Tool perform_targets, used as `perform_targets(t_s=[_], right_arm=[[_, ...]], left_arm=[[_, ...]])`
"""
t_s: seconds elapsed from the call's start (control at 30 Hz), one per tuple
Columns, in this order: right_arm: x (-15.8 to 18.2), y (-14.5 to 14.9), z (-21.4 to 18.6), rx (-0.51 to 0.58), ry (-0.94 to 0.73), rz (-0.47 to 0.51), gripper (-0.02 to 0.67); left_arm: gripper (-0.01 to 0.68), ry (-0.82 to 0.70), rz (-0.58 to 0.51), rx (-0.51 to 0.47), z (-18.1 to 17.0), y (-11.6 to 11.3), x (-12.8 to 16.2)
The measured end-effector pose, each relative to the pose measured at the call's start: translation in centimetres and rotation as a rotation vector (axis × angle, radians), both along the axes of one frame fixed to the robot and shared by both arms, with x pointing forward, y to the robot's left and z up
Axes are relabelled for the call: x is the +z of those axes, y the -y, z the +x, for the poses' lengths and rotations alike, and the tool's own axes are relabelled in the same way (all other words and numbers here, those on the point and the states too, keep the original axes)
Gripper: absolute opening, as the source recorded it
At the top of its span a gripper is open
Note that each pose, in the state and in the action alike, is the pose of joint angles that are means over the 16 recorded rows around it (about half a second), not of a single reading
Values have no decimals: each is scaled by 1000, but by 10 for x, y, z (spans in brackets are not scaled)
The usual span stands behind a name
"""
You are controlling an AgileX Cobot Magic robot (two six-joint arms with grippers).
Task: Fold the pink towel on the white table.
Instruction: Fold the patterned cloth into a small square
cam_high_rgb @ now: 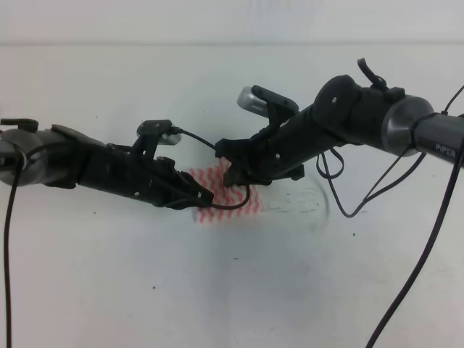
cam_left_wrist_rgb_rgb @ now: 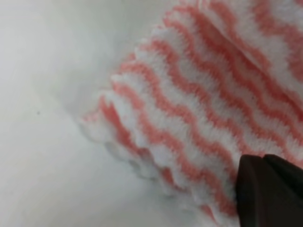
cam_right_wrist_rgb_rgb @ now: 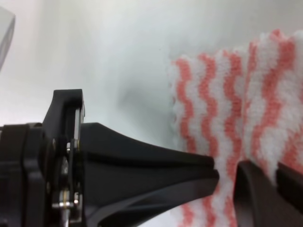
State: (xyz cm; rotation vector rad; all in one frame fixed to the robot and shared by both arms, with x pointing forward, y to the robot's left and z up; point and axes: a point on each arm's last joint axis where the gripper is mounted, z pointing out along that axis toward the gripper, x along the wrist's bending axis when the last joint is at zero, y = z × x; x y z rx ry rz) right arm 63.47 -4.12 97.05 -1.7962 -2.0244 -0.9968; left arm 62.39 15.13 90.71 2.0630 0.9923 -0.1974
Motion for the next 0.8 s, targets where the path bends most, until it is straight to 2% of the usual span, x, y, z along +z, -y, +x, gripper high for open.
perform_targets(t_s=[0.8], right_arm=[[0,-8,-4,13,10,-1,-16]], left_arm=[[-3,0,0,0,0,0,0]])
